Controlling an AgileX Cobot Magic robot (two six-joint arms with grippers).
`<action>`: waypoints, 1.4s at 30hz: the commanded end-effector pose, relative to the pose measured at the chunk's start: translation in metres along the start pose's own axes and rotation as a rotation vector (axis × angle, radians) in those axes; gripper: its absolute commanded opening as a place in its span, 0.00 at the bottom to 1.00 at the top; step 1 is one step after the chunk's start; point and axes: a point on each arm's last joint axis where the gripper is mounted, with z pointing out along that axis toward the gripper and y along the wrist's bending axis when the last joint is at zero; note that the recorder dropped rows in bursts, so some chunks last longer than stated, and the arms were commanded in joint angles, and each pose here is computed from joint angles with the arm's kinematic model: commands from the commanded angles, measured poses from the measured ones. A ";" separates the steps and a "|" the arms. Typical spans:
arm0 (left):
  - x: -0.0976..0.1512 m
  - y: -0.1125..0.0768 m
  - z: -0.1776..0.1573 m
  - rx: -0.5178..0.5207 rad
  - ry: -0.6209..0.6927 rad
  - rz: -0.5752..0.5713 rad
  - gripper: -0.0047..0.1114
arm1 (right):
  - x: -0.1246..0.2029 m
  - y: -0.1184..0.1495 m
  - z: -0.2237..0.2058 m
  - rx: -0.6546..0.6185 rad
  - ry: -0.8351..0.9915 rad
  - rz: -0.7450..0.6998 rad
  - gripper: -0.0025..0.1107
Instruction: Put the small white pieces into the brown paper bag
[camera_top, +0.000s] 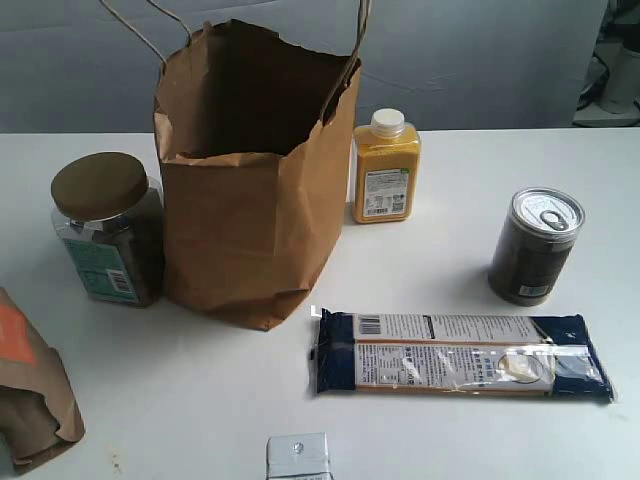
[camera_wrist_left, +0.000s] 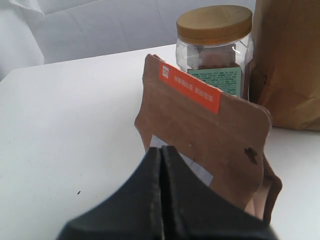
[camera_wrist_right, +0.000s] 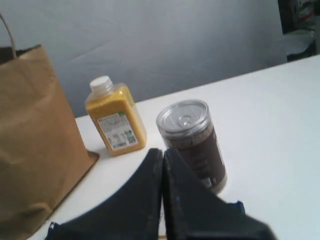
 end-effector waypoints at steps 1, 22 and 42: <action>0.000 0.000 0.000 0.005 -0.009 -0.009 0.04 | 0.001 -0.003 -0.013 0.015 -0.083 -0.051 0.02; 0.000 0.000 0.000 0.004 -0.012 -0.009 0.04 | 0.001 -0.003 -0.017 0.031 -0.095 -0.205 0.02; 0.000 0.000 0.000 0.004 -0.012 -0.009 0.04 | 0.001 -0.004 -0.017 0.048 -0.104 -0.174 0.02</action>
